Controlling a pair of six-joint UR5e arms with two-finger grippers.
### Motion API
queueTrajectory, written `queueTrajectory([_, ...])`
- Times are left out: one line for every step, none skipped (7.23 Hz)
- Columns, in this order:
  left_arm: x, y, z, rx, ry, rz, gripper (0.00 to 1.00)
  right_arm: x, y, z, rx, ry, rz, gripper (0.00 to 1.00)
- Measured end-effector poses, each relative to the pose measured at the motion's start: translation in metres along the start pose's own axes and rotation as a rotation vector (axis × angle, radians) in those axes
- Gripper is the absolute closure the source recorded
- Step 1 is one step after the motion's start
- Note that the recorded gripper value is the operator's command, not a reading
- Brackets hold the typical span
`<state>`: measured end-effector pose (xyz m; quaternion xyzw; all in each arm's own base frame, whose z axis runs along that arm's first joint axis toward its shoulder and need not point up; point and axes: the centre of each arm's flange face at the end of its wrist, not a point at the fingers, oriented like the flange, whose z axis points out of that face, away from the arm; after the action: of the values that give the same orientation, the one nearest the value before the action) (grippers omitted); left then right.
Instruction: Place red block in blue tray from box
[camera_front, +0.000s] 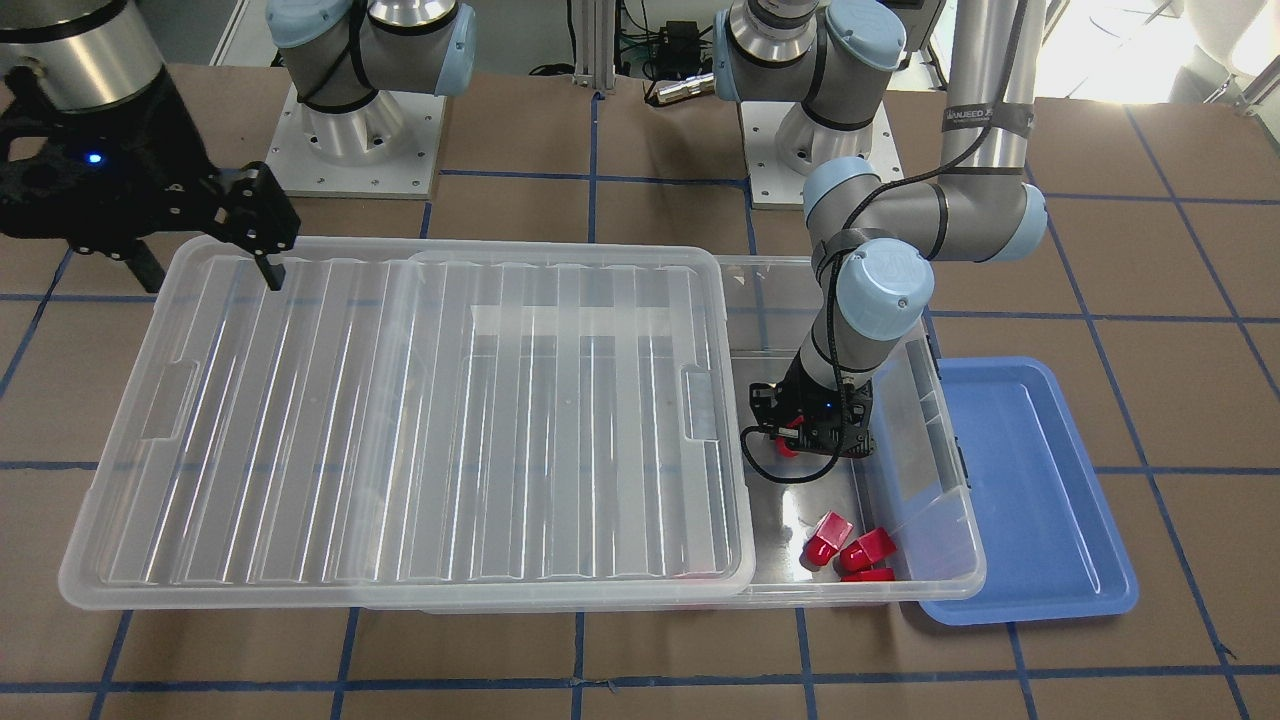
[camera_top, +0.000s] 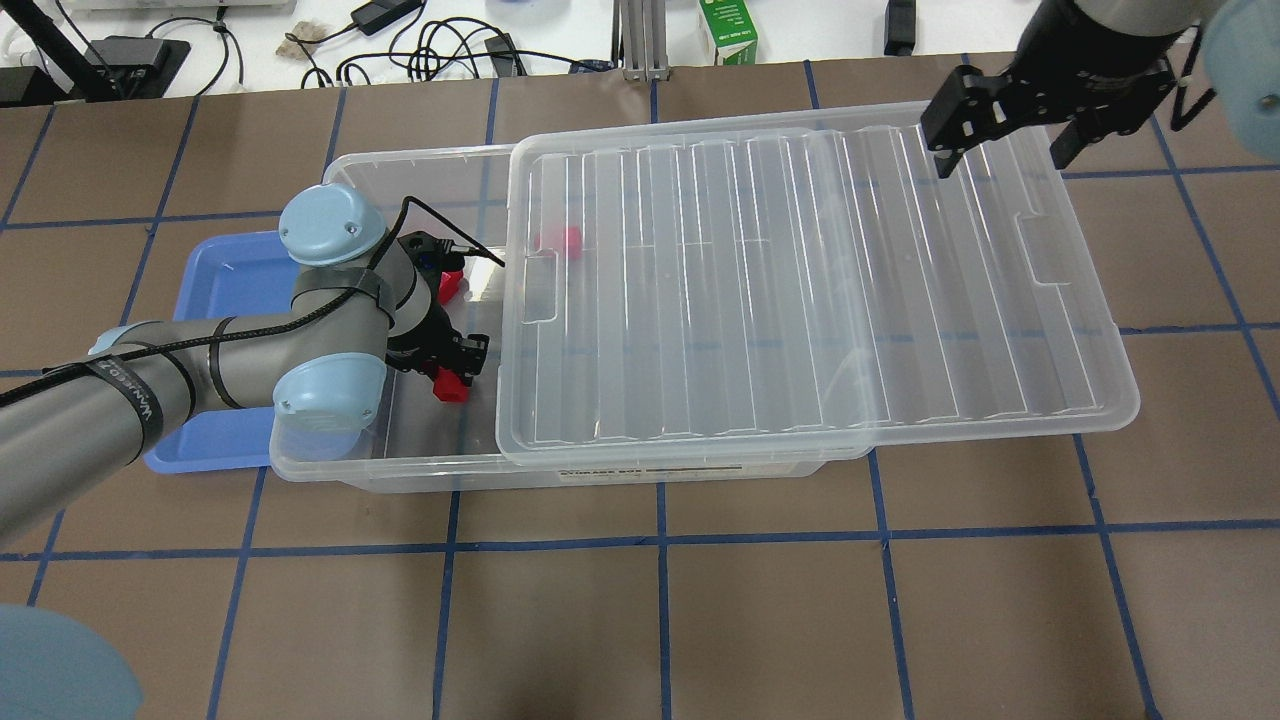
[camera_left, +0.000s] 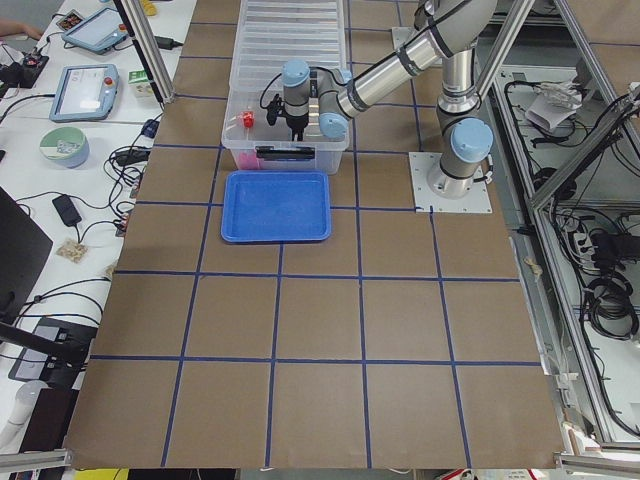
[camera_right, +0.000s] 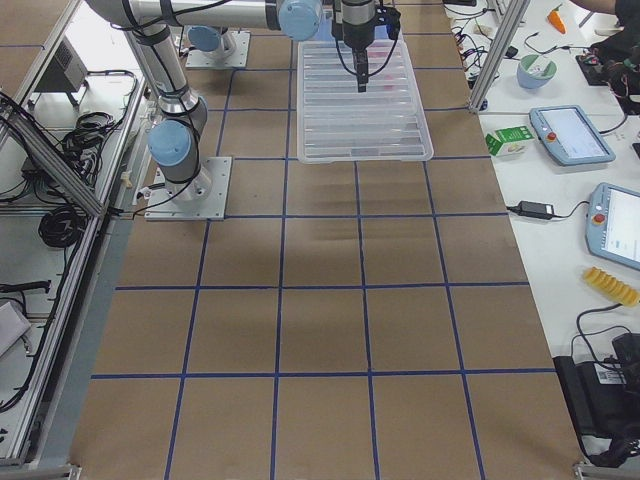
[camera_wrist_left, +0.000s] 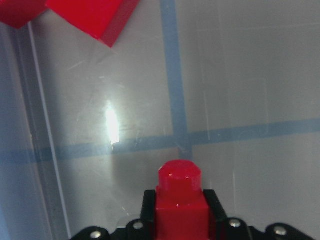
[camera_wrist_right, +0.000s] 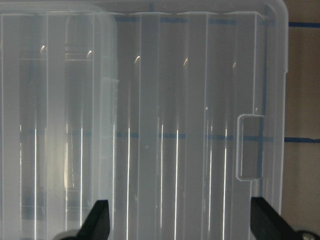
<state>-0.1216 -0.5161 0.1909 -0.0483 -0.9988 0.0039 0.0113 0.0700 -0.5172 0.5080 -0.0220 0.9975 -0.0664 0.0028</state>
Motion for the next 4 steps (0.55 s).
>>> queueTrajectory([-0.001, -0.003, -0.009, 0.012, -0.004, -0.001, 0.93, 0.022, -0.002, 0.0, 0.002, -0.004, -0.013, 0.0])
queueTrajectory([-0.005, -0.008, -0.026, 0.018, -0.005, -0.008, 0.93, 0.044, -0.003, 0.0, 0.006, 0.0, -0.047, 0.0])
queueTrajectory([-0.012, -0.016, -0.055, 0.003, -0.003, -0.02, 0.93, 0.082, -0.003, 0.003, 0.0, 0.006, -0.065, 0.0])
queueTrajectory([-0.019, -0.026, -0.102, -0.023, 0.001, -0.034, 0.93, 0.129, 0.003, 0.011, -0.019, 0.004, -0.048, 0.0])
